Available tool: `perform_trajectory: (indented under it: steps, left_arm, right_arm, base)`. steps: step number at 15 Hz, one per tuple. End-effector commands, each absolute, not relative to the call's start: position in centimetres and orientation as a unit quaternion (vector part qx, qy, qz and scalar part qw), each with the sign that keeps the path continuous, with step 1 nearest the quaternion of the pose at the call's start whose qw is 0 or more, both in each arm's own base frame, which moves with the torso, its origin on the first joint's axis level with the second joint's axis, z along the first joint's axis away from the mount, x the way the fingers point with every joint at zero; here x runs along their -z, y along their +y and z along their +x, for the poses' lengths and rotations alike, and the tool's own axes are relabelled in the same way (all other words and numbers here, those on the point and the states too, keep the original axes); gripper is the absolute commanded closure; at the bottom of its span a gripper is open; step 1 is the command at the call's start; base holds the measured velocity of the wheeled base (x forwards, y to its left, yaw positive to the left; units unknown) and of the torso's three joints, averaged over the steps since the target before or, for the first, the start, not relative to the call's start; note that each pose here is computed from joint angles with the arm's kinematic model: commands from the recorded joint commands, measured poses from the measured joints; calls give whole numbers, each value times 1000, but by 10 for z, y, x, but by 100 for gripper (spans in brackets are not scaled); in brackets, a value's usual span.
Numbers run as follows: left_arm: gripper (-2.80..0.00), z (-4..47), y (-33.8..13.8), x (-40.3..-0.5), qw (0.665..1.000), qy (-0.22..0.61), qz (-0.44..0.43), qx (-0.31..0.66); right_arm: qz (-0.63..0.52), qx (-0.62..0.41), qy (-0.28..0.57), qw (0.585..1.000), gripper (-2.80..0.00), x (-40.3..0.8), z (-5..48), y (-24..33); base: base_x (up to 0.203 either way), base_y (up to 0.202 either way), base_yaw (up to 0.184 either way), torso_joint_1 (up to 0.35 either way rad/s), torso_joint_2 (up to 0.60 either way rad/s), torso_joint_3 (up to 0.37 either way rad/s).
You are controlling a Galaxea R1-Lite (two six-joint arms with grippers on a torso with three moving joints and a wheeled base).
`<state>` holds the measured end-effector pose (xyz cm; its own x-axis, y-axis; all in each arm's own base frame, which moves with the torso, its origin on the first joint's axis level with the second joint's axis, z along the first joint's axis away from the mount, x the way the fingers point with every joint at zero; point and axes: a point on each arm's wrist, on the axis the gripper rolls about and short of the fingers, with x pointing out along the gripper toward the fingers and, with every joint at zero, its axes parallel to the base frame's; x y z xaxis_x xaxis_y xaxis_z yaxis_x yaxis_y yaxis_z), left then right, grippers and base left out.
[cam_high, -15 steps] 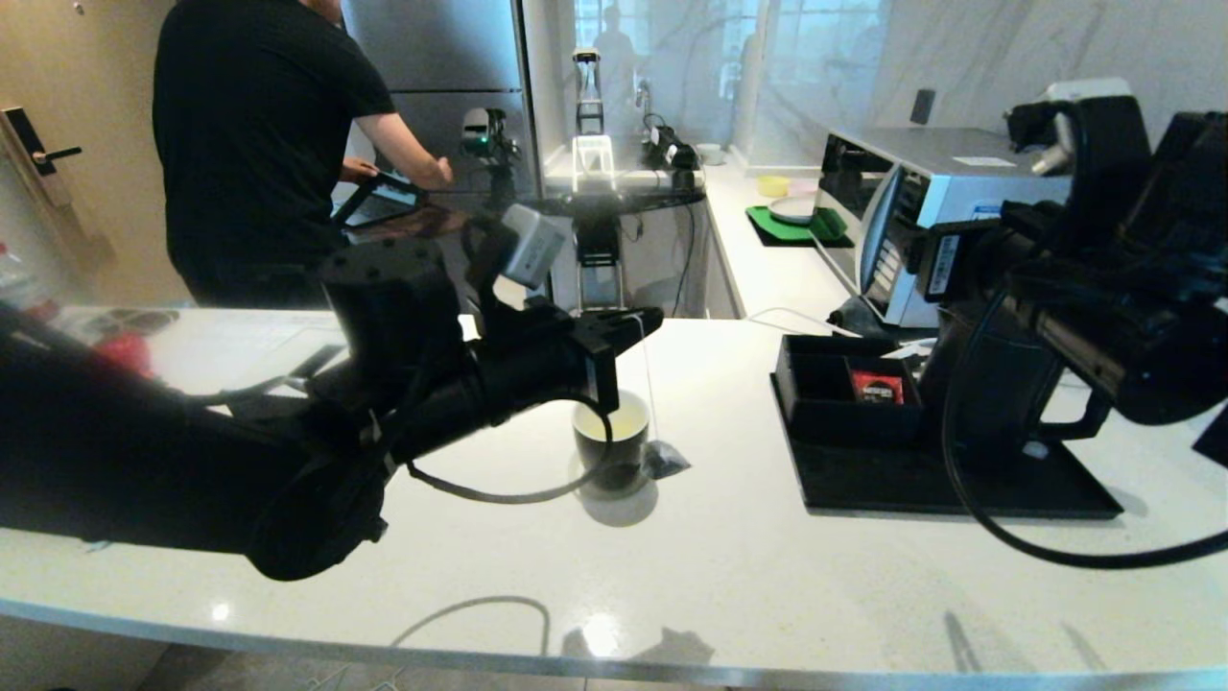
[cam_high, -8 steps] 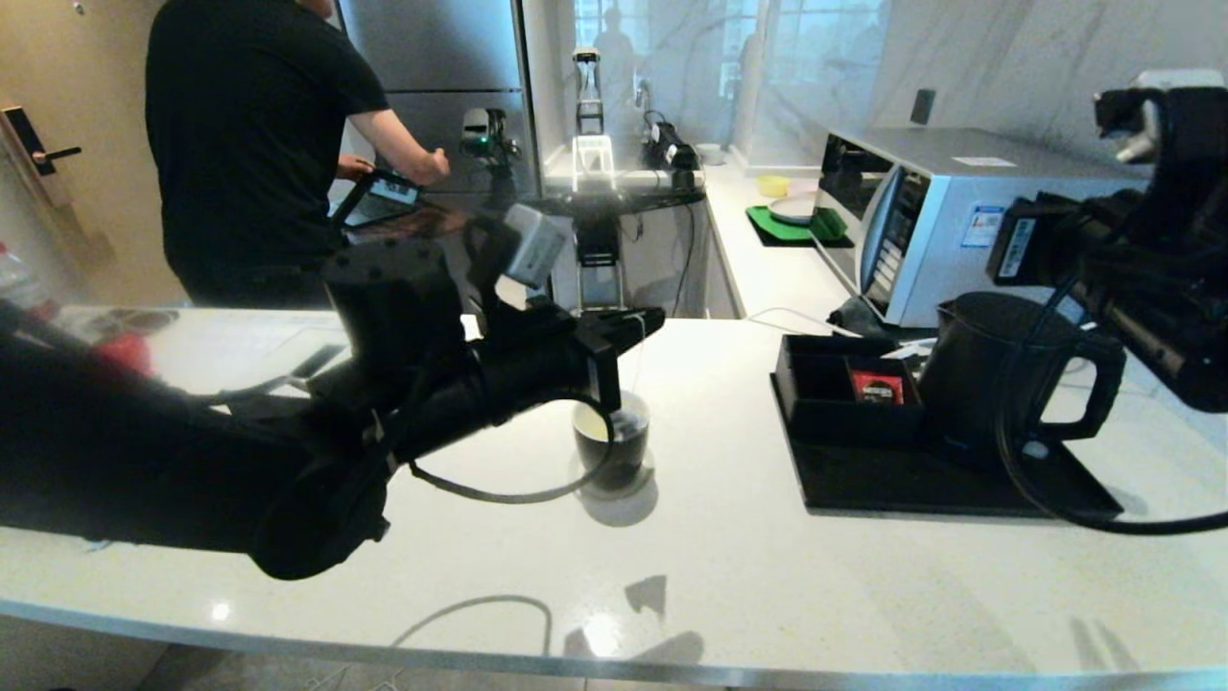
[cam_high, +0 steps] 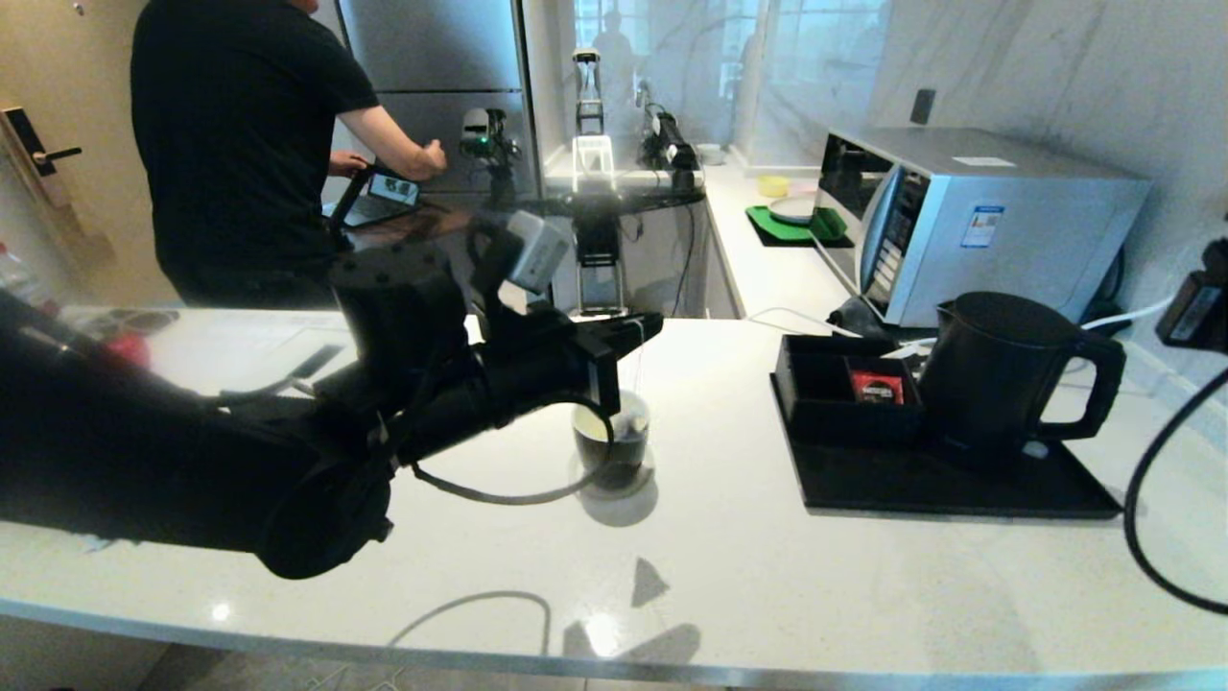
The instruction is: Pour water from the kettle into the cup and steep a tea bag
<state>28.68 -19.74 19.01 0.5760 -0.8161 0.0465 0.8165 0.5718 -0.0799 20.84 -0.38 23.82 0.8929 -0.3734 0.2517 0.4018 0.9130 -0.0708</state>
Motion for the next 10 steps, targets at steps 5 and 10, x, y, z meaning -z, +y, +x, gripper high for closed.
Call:
perform_trajectory:
  steps: [5,10]
  left_arm:
    - [0,286,-197,-192,886,-6,-47,461]
    - [0,287,-197,-189,887,-2,-46,460]
  right_arm:
    - [-70,241,-136,959,0,-207,107,-16]
    - [-84,210,-131,965,0,-171,49,-11]
  base:
    - [0,0,0,0,0,0]
    - [0,0,0,0,0,0]
